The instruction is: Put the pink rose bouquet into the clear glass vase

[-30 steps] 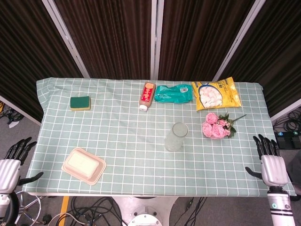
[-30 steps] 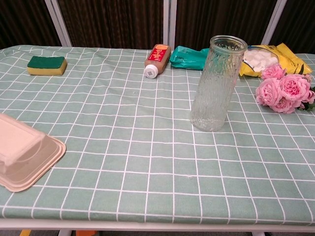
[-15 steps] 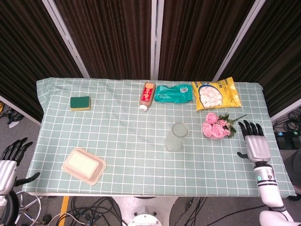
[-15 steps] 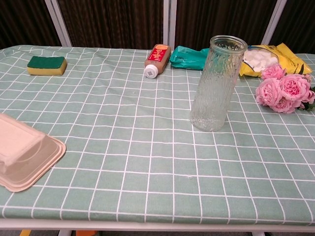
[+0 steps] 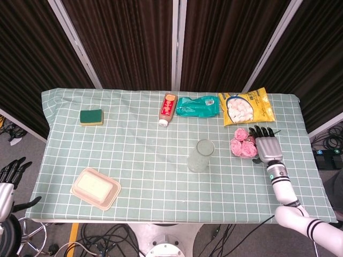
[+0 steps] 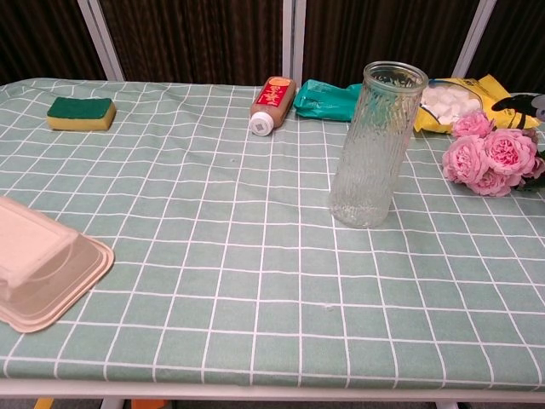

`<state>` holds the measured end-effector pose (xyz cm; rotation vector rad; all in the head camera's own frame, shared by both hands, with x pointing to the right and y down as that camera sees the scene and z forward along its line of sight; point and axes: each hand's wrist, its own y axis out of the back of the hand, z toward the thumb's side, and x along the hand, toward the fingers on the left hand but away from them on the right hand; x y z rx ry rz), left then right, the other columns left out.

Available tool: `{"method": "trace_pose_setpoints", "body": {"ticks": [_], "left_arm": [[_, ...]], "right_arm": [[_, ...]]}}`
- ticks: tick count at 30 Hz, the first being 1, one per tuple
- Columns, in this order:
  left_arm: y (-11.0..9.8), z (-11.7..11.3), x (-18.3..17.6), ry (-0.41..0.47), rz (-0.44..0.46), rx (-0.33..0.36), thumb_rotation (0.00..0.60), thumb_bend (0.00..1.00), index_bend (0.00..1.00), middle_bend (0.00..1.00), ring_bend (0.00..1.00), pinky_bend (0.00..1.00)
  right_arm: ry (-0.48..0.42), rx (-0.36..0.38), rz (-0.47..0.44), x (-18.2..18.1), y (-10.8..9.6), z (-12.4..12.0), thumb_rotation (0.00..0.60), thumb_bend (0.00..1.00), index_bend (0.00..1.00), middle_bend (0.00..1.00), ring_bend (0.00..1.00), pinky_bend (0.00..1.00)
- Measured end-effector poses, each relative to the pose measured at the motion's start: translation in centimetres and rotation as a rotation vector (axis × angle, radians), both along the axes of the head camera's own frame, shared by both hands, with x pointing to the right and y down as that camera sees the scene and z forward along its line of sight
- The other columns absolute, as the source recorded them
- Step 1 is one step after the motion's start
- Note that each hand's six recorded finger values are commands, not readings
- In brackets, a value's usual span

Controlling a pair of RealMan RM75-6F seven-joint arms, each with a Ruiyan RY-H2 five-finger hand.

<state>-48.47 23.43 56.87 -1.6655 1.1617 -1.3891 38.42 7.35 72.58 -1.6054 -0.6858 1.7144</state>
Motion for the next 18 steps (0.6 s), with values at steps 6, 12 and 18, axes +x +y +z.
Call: {"method": "trace_pose_setpoints", "body": {"ticks": [6,12,18], "left_arm": [[0.1,0.2,-0.3,-0.001,-0.006,-0.009,0.600,0.06,0.11,0.02,0.00,0.12],[0.2,0.1,-0.6,-0.002,-0.013,-0.007,0.600,0.06,0.11,0.02,0.00,0.12],[0.3,0.2,-0.8,-0.003,-0.017,-0.011,0.600,0.06,0.11,0.02,0.00,0.12]], "right_arm": [[-0.008,-0.003,0.001,-1.2,-0.7,1.1,0.600,0.00,0.00,0.00,0.00,0.00],[-0.005,-0.018,0.005,-1.8,-1.3,2.1,0.600,0.00,0.00,0.00,0.00,0.00],[-0.008,-0.053,0.011,-2.3,-1.3,3.2,0.600,0.00,0.00,0.02,0.00,0.00]]}}
